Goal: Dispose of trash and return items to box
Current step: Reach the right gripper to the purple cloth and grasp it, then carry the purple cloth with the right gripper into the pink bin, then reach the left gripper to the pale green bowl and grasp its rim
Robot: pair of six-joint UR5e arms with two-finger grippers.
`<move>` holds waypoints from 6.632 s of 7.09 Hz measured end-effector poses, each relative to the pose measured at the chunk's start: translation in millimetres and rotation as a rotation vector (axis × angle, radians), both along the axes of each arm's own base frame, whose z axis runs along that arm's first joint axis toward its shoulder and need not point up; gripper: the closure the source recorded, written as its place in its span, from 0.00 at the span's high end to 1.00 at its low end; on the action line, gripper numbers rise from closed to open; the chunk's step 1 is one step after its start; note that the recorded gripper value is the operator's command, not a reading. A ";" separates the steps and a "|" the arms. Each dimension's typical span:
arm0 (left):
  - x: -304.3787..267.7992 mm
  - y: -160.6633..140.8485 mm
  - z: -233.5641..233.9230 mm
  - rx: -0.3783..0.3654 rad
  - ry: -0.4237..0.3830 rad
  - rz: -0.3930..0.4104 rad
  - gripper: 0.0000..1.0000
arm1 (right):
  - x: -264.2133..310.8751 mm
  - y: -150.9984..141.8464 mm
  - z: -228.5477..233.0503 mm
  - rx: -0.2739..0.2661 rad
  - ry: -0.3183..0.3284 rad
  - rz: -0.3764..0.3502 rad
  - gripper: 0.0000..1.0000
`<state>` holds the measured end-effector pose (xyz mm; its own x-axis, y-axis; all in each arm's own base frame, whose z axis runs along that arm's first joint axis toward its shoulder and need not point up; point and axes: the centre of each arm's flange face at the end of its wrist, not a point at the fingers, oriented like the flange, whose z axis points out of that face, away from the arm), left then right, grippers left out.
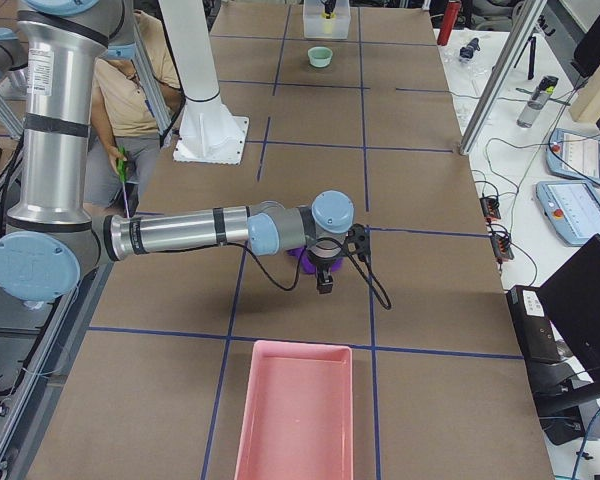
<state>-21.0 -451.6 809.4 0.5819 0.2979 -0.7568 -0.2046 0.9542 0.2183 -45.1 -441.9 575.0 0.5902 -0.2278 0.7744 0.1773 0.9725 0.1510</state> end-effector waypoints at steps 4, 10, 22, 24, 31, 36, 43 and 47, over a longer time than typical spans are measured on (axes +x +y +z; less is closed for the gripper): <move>-61.9 -3.2 -79.8 0.129 -0.068 -0.136 1.00 | -21.5 2.4 -5.7 -0.063 -0.022 -0.001 1.00; -81.0 32.7 -190.5 0.056 -0.054 -0.287 1.00 | -130.2 31.8 -49.5 -0.160 0.006 0.062 1.00; -48.0 30.0 -198.4 0.032 0.054 -0.218 1.00 | -127.4 33.2 -59.6 -0.321 -0.036 0.363 0.00; -5.8 22.8 -211.3 0.019 0.097 -0.186 1.00 | -38.5 37.6 -39.1 -0.285 -0.071 0.383 0.00; 93.7 28.1 -233.9 -0.031 0.216 -0.184 1.00 | 266.2 25.2 54.3 -0.022 0.286 0.192 0.00; 104.7 30.1 -233.6 -0.031 0.216 -0.159 1.00 | 221.2 15.9 145.3 -0.113 0.206 0.113 0.32; 173.5 48.8 -179.9 -0.091 -0.002 -0.186 1.00 | 157.2 -13.0 143.6 0.002 0.096 0.084 1.00; 223.6 59.3 -169.3 -0.090 -0.038 -0.118 0.54 | 122.0 -21.9 38.5 0.026 0.038 0.170 1.00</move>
